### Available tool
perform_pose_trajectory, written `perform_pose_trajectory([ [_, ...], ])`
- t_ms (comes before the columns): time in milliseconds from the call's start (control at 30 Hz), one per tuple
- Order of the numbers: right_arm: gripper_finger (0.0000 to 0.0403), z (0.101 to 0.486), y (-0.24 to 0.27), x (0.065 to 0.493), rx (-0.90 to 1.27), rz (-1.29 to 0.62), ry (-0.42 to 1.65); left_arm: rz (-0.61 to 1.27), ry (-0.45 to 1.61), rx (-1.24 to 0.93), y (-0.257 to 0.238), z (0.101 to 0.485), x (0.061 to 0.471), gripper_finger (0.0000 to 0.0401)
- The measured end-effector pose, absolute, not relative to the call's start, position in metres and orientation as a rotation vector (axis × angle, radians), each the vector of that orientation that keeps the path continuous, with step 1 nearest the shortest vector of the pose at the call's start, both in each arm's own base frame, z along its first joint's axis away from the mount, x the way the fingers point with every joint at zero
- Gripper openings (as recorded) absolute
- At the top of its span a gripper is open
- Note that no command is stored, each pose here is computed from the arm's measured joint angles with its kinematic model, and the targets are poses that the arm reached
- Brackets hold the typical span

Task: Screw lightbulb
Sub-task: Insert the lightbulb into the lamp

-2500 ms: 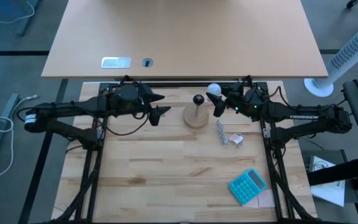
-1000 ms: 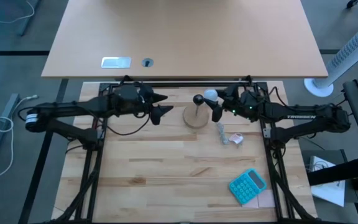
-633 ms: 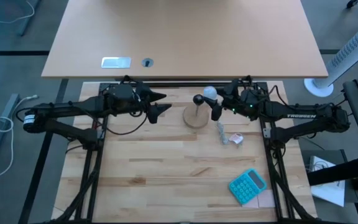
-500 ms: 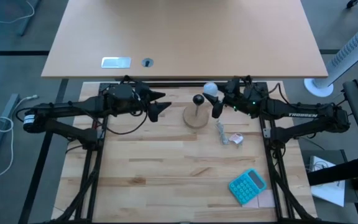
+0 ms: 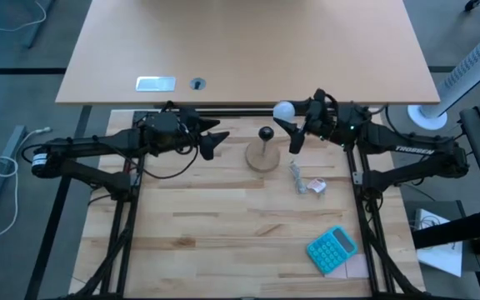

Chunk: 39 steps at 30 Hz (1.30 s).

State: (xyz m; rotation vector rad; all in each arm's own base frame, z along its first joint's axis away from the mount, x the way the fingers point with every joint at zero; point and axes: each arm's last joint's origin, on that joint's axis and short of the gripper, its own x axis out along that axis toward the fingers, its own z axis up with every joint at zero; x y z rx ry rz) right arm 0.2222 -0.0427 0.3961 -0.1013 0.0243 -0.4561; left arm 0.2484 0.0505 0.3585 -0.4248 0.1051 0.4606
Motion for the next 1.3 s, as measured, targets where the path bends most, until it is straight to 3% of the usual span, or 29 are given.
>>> perform_pose_trajectory([
  [1300, 0.0245, 0.414, -0.041, 0.213, -0.06, -0.437, 0.003, 0.461, 0.11, -0.42, 0.051, 0.358, 0.249, 0.0304],
])
